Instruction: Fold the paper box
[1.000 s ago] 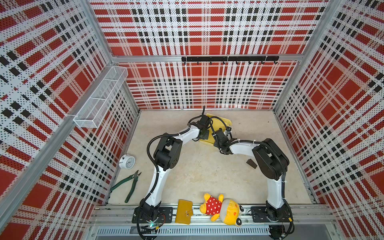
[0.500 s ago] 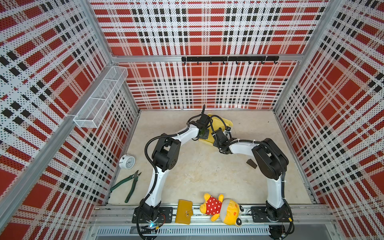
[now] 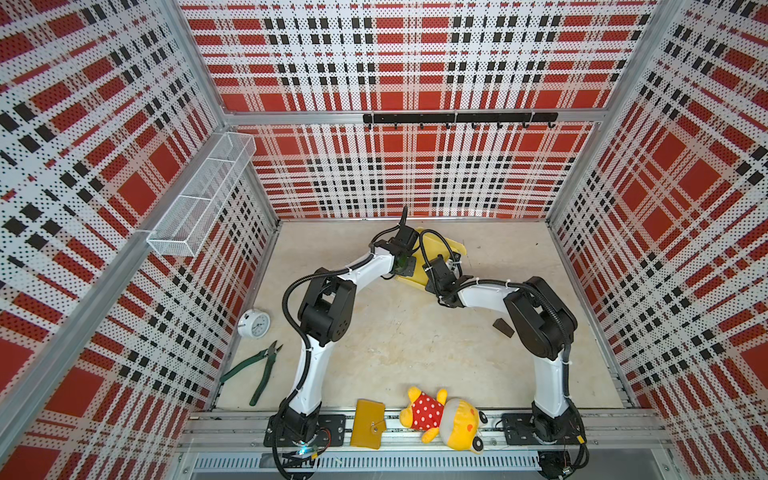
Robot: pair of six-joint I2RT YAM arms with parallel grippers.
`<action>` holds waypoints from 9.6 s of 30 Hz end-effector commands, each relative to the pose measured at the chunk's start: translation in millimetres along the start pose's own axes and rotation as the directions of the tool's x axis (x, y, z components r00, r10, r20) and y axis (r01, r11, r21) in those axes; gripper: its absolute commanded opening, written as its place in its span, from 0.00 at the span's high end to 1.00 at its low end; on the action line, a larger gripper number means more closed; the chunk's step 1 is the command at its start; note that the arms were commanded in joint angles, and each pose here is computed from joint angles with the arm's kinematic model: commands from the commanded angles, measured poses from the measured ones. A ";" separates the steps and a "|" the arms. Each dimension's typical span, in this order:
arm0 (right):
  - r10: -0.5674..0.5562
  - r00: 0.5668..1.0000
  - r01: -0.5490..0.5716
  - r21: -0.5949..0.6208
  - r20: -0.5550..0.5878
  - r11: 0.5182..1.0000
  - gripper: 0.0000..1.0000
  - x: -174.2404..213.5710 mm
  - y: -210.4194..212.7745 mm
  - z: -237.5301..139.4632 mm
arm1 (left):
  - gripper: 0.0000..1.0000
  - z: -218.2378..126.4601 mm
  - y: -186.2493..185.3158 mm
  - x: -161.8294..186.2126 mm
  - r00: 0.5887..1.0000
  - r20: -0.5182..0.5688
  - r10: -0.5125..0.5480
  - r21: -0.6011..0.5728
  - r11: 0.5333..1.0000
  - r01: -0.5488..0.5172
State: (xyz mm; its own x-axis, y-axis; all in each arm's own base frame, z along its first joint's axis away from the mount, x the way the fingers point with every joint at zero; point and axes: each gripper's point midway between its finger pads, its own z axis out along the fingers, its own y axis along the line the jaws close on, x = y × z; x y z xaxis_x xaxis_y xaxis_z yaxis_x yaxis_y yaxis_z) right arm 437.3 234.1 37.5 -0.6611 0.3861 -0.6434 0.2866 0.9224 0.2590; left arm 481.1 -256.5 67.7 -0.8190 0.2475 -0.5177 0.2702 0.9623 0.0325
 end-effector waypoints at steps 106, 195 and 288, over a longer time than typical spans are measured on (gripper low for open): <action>-0.097 0.897 0.074 -0.069 -0.432 0.995 0.02 -3.0 -168.3 -126.8 | 0.01 -185.9 154.1 -12.5 0.861 0.430 -0.272 0.235 0.954 0.184; -0.197 0.854 0.249 0.044 -0.482 0.968 0.82 -1.8 -136.7 -134.0 | 0.01 -196.6 186.3 -11.7 0.817 0.431 -0.384 0.274 0.918 0.288; -0.930 0.323 0.913 -0.316 0.175 0.257 0.45 -64.5 73.5 -131.8 | 0.00 -213.7 156.1 -62.2 0.809 0.548 -0.215 0.317 0.948 0.037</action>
State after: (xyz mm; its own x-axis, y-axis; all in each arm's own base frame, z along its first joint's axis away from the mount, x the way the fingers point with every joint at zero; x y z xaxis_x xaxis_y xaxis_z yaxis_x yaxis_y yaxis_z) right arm 422.0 287.4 159.3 -0.3969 -0.7409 -0.5418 -0.7554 0.5990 -0.2657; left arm 456.3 -81.0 263.9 -0.5266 -0.1233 -0.8411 0.2926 0.9027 -0.3155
